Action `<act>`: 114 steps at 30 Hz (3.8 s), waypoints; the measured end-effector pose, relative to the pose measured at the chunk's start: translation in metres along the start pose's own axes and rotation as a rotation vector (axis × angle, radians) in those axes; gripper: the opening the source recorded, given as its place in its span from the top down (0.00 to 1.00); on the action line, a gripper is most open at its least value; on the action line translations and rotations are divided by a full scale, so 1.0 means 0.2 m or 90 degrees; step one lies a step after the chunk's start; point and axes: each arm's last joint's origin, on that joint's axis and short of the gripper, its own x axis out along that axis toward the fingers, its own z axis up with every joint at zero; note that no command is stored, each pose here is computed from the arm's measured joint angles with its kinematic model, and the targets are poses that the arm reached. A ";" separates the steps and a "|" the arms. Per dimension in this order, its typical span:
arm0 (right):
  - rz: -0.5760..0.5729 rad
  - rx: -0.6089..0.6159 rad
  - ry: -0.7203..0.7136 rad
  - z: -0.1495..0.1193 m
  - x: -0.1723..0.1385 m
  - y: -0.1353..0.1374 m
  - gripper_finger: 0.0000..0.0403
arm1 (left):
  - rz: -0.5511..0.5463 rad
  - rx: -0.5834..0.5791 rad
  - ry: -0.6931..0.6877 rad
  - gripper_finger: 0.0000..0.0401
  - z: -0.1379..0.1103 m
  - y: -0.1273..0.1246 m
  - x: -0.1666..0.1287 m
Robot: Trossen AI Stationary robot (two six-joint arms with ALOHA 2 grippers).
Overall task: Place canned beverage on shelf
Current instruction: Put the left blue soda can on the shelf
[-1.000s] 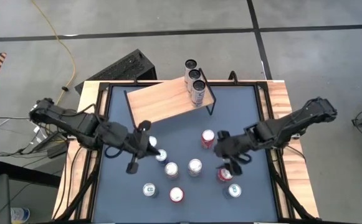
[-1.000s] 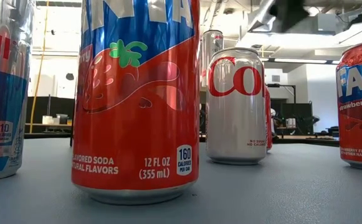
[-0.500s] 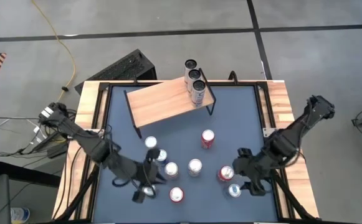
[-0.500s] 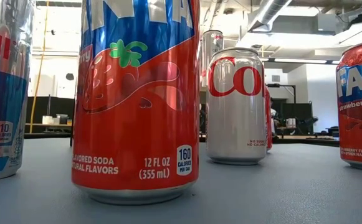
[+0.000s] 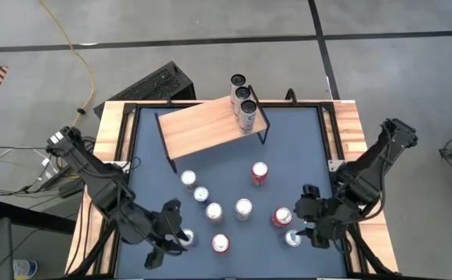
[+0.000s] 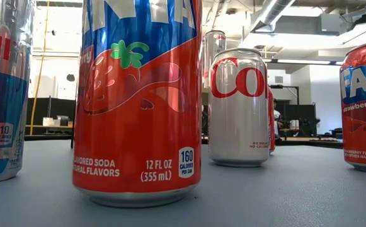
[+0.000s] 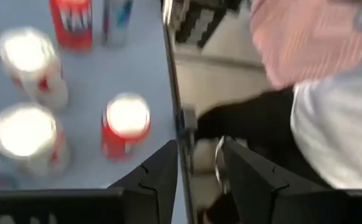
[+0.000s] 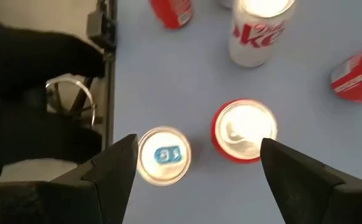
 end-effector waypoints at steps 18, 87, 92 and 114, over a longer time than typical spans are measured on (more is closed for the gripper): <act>-0.037 0.001 -0.013 -0.03 0.08 -0.04 0.20 | 0.187 0.061 -0.004 0.70 -0.32 -0.01 0.06; -0.056 0.048 -0.084 0.03 0.15 -0.07 0.20 | 0.296 0.045 -0.142 0.28 -0.95 0.11 0.37; -0.061 0.057 -0.087 0.04 0.15 -0.09 0.20 | 0.311 0.048 -0.168 0.28 -0.99 0.11 0.44; -0.039 0.072 -0.115 0.07 0.15 -0.08 0.20 | 0.268 0.017 -0.319 0.28 -1.13 0.36 0.52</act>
